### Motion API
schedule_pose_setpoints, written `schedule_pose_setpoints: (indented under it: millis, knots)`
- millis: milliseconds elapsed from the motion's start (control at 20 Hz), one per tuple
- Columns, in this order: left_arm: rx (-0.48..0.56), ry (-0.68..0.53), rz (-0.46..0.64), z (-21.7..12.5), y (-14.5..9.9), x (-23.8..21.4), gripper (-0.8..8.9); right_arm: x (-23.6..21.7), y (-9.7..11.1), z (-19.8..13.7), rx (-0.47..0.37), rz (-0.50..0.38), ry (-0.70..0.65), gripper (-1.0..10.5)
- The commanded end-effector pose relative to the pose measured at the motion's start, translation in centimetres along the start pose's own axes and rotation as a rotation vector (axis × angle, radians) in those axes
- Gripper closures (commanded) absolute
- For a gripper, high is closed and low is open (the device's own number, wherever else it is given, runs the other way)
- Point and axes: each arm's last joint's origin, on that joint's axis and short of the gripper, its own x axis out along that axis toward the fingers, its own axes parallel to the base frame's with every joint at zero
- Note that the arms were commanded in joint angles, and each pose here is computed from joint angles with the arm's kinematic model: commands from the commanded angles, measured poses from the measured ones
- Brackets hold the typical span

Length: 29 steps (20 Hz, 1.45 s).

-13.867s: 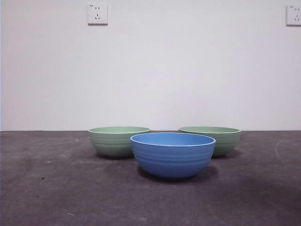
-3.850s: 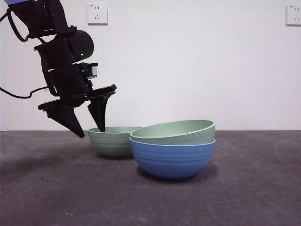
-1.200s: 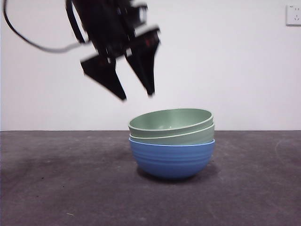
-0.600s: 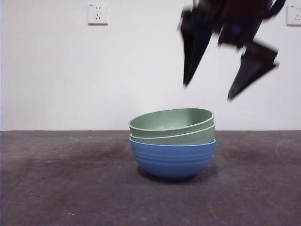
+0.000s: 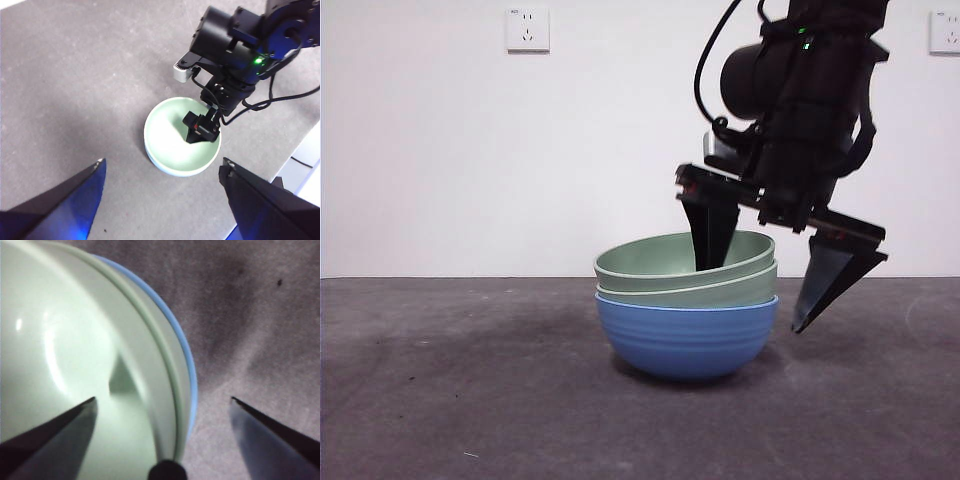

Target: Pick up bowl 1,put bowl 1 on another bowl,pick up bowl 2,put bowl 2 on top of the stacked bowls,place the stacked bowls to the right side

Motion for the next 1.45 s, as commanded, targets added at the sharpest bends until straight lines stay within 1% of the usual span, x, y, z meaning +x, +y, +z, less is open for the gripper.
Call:
schedule_pose_setpoints:
  millis: [50,150,200,350,500,550,850,1050,1150,1300,1450]
  knots:
    - [0.004,-0.001,0.004,0.0,0.1,0.0,4.31,0.4,0.0,0.1,0.007,0.007,-0.007,6.7]
    - [0.003,-0.001,0.004,0.0,0.1,0.0,4.31,0.3,0.0,0.1,0.006,0.008,-0.015,7.7]
    - [0.003,-0.001,0.004,0.0,0.1,0.0,4.31,0.4,0.0,0.1,0.006,0.008,-0.014,8.0]
    - [0.003,-0.001,0.004,0.0,0.1,0.0,4.31,0.2,-0.5,0.1,0.020,0.003,-0.005,8.0]
    - [0.003,-0.002,0.004,0.0,0.1,0.0,4.31,0.2,-0.7,0.1,0.014,-0.004,0.003,9.4]
    - [0.003,-0.002,0.004,0.0,0.1,0.0,4.31,0.2,-0.8,0.1,0.017,-0.005,0.003,9.6]
    - [0.003,-0.001,0.004,0.0,0.1,0.0,4.31,0.0,-0.9,0.1,0.007,-0.004,-0.005,9.6]
    - [0.006,0.002,0.004,0.0,0.1,0.0,4.31,-2.4,-1.0,0.4,0.004,0.012,-0.108,9.6]
    - [0.006,0.002,0.004,0.0,0.1,0.0,4.31,-3.6,-2.2,0.6,0.032,0.007,-0.156,9.6]
    - [0.006,0.003,0.002,-0.1,0.1,0.0,4.31,-4.5,-5.3,1.0,0.110,-0.017,-0.192,9.6]
    - [0.005,0.007,0.002,-0.1,0.1,0.0,4.31,-5.4,-8.2,1.4,0.176,-0.038,-0.259,9.6]
